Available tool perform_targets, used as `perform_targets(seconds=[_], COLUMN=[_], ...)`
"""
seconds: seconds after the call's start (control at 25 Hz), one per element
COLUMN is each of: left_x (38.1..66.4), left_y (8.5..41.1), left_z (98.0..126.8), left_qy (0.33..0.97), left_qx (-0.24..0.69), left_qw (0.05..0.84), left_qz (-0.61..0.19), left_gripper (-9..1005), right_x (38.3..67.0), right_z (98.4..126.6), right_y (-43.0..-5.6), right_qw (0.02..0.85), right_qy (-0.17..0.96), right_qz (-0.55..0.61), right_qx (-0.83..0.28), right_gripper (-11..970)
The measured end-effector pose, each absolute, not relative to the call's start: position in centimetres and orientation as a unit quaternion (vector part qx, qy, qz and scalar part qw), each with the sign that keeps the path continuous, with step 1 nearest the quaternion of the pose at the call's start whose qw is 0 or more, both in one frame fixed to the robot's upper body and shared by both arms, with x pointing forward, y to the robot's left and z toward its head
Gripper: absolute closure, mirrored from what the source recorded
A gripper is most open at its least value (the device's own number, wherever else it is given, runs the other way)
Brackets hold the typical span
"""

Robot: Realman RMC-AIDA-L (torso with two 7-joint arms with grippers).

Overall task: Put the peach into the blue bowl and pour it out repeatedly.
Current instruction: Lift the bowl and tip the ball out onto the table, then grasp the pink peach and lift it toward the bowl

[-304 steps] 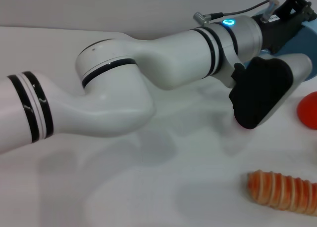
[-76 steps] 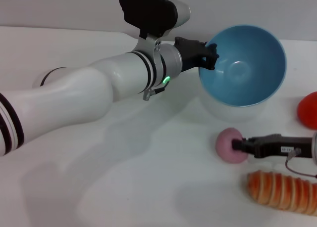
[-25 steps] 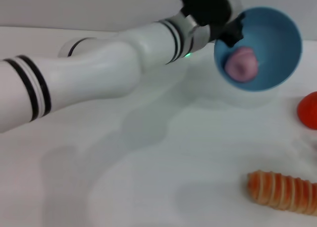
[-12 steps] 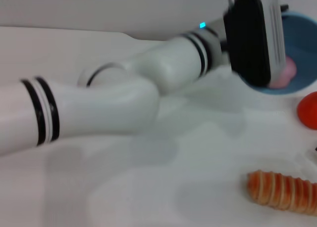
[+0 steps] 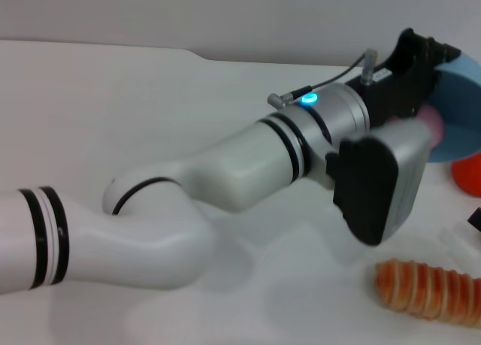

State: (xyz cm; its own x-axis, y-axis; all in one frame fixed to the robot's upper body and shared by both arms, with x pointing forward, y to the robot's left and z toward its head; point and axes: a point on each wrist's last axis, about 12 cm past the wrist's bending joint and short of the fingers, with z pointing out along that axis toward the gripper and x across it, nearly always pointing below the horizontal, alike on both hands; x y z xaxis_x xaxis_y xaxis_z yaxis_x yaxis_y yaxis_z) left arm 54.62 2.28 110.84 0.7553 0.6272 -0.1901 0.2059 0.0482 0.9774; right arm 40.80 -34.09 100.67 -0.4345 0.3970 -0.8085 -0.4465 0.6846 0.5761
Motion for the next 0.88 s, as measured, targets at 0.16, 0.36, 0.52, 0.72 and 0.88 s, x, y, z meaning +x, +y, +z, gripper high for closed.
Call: perform_targets(seconds=[0.16,0.36,0.52,0.72,0.88], left_x=[53.8,53.2,53.1,54.9,57.2], left_y=[2.4,2.5,2.6,3.0,3.9], left_z=[110.3,109.7,109.8,111.3,112.2], left_qy=[0.276,0.256,0.282,0.437,0.565], left_qx=[0.682,0.692,0.682,0.585,0.487], left_qw=[0.654,0.649,0.653,0.677,0.665], left_qz=[0.177,0.184,0.171,0.100,0.023], left_gripper=[996,996,996,997,997], right_x=[40.8,40.7,40.8,41.1,42.5], right_z=[100.5,100.4,100.4,100.6,101.2], right_y=[-34.1,-34.2,-34.2,-34.3,-34.6], right_qw=[0.530,0.528,0.529,0.528,0.494], right_qy=[0.751,0.754,0.754,0.753,0.763], right_qz=[0.393,0.390,0.390,0.393,0.418], right_qx=[-0.014,-0.012,-0.012,-0.009,-0.011], right_gripper=[547,547,547,547,547])
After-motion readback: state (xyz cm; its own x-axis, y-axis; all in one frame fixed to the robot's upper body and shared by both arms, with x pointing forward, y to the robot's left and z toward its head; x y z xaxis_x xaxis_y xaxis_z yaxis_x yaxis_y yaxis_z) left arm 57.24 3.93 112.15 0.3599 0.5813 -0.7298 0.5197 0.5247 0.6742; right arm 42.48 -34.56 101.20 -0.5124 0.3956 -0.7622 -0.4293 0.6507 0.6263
